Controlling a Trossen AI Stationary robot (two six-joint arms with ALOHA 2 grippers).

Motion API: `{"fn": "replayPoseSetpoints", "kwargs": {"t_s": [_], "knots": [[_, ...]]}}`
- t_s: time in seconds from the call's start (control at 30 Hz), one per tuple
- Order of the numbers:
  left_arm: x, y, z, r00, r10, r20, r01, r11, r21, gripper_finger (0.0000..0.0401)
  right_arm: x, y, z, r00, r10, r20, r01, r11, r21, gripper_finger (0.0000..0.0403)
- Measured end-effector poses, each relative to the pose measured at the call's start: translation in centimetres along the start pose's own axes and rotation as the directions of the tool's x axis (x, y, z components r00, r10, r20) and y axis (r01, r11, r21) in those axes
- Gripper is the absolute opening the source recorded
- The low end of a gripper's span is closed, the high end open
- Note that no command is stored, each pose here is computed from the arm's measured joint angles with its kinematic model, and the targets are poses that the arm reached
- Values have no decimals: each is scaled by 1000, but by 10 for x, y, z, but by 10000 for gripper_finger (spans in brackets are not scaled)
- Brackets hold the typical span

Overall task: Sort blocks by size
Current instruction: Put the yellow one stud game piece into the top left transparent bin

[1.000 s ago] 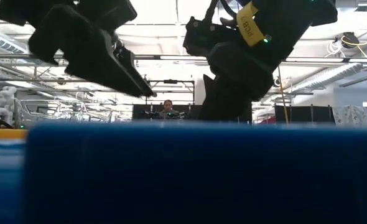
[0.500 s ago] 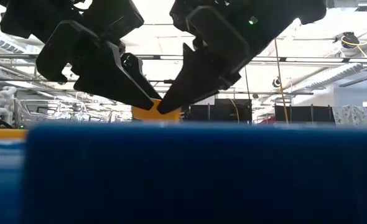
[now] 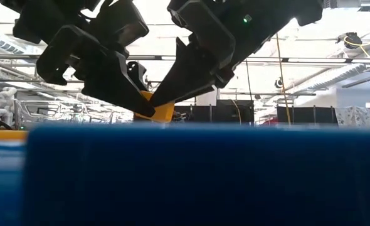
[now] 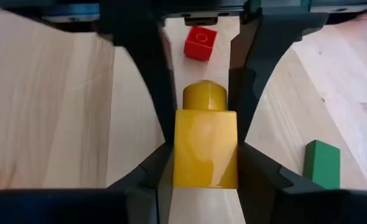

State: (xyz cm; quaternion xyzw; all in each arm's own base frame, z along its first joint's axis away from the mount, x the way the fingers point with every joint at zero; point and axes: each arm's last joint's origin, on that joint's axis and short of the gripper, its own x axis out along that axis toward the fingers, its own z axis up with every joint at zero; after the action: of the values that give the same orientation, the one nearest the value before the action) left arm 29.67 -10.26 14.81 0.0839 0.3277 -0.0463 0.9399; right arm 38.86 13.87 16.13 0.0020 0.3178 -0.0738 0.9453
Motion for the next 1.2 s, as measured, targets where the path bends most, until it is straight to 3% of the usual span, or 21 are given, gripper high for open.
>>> {"fn": "replayPoseSetpoints", "kwargs": {"t_s": [0.2, 0.33, 0.43, 0.53, 0.63, 0.83, 1.03, 1.2], "knots": [[-7, 6, 3, 1000, -11, -14, 10, 1000, -7, 135, 0, 0, 0, 1000, 3, 0, -3, 999, 32, 168], [-24, 11, 8, 996, 15, -84, -16, 1000, -20, 135, 0, 0, -1, 1000, 2, -17, -1, 998, 67, 207], [-44, 19, 13, 979, 116, -166, -127, 990, -57, 135, -3, -1, -5, 998, -1, -65, 8, 993, 114, 228], [-69, 30, 13, 930, 256, -265, -285, 956, -77, 135, -5, -7, -6, 994, -40, -97, 53, 988, 145, 237], [-94, 47, 7, 855, 390, -341, -451, 885, -116, 135, -4, -8, -6, 994, -57, -95, 71, 987, 146, 238], [-139, 85, -8, 693, 551, -465, -695, 684, -224, 135, -5, -7, -6, 994, -48, -93, 61, 989, 137, 230], [-170, 119, -17, 595, 611, -522, -800, 512, -312, 135, -5, -6, -6, 994, -44, -99, 55, 992, 111, 229], [-184, 143, -29, 489, 615, -619, -871, 384, -306, 135, -5, -7, -6, 994, -46, -101, 56, 993, 102, 229]]}}
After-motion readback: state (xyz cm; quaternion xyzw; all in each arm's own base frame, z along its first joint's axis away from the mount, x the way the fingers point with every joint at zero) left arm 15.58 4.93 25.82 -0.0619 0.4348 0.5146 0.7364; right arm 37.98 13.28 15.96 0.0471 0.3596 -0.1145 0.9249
